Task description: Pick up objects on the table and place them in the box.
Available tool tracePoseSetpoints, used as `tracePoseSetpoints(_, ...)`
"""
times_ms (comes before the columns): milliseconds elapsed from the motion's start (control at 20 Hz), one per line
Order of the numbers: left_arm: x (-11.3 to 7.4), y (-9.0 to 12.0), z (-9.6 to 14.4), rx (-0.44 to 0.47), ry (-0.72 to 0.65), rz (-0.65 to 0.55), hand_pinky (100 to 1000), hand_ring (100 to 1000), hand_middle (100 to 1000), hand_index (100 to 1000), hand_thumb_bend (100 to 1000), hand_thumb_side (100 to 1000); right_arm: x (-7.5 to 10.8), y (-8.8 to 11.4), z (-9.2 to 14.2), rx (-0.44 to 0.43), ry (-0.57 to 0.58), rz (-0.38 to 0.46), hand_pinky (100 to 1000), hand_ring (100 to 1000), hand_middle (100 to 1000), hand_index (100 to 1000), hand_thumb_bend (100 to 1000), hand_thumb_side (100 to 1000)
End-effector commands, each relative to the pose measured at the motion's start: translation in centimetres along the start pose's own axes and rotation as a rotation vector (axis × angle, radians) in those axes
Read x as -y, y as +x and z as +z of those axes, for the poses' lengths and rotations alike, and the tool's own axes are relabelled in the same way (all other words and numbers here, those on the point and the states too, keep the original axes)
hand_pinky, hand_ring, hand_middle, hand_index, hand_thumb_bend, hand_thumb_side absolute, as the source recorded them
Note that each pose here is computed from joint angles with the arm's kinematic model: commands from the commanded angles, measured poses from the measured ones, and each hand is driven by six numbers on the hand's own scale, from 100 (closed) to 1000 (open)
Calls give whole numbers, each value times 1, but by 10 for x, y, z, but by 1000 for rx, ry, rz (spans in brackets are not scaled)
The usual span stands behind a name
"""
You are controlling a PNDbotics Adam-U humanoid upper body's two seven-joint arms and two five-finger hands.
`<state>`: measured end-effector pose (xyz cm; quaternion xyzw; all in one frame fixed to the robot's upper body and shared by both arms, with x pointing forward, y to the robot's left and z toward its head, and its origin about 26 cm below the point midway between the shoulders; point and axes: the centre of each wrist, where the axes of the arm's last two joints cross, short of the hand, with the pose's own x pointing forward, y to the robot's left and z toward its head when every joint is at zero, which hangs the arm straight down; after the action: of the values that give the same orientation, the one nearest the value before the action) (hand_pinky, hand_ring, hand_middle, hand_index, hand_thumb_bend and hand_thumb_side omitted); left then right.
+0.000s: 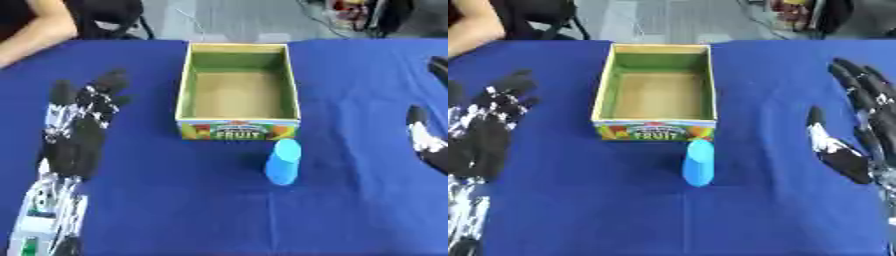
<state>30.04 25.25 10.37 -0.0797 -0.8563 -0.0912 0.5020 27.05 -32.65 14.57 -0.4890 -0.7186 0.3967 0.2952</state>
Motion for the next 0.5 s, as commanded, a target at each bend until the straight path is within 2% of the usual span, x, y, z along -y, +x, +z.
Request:
tracePoseSetpoints(50,2,4,-3,20,-13,-2,897,934,911,811,838,1000,8,1,-4,22,-16,17,1000,915,951,999,100,832)
tracePoseSetpoints(500,2,4,-3,18,-14,-2,898,935,912,810,836,1000,9,1,-6,31,-14,22,1000,916,952,999,100,832)
